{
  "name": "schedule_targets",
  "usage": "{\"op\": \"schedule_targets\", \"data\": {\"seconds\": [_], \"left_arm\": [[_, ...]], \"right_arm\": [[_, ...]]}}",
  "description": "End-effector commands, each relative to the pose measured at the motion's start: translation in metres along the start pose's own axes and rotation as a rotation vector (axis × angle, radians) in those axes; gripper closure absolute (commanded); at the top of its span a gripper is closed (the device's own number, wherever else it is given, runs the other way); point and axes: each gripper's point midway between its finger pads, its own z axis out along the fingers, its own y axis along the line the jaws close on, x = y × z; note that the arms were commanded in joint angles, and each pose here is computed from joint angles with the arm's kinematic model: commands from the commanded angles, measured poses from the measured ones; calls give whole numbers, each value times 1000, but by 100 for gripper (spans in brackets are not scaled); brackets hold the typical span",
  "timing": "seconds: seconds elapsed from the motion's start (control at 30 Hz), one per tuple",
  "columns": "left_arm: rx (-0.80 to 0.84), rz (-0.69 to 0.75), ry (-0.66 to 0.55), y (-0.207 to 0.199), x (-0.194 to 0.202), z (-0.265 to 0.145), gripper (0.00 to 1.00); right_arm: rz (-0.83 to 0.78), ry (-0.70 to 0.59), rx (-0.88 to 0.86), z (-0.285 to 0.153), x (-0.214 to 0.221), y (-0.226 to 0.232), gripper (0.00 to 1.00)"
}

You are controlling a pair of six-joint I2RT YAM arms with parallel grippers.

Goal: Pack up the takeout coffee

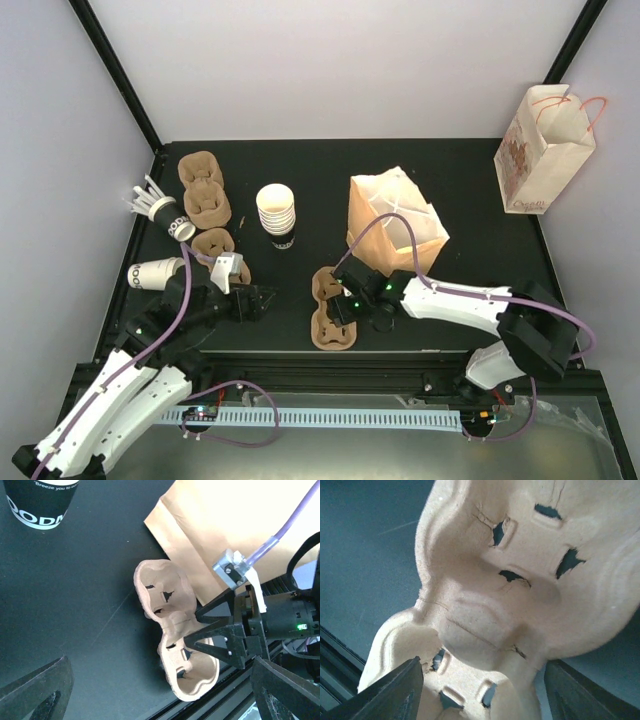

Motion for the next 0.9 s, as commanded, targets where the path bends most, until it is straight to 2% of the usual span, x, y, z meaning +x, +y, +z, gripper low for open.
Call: {"op": "schedule_targets", "data": {"seconds": [0.0, 0.13, 0.27, 0.37, 0.47, 0.53, 0.63, 0.7, 0.87], "left_arm": [[53, -1, -12, -12, -7, -1, 1], [56, -1, -12, -13, -8, -1, 1], [55, -10, -5, -12, -6, 0, 1], [56, -20, 6, -11, -4, 2, 1], [54, -30, 26, -11, -1, 4, 1], [56, -33, 37, -11, 1, 4, 1], [55, -34, 47, -11, 2, 4, 1], [54, -34, 48, -11, 3, 4, 1], [55, -33, 37, -11, 0, 4, 1]], "right_arm": [[-81, -83, 51, -26, -17, -1, 28], [-188, -130, 83, -50, -30, 3, 22], [-356, -167, 19, -69, -40, 25, 21], [-455, -251, -39, -89, -52, 50, 20], [-543, -367, -117, -108, -62, 69, 1], [-663, -428, -160, -118, -61, 78, 0], [-716, -499, -129, -130, -67, 76, 0], [-774, -463, -113, -126, -62, 73, 0], [-895, -222, -50, -93, -47, 63, 0]]}}
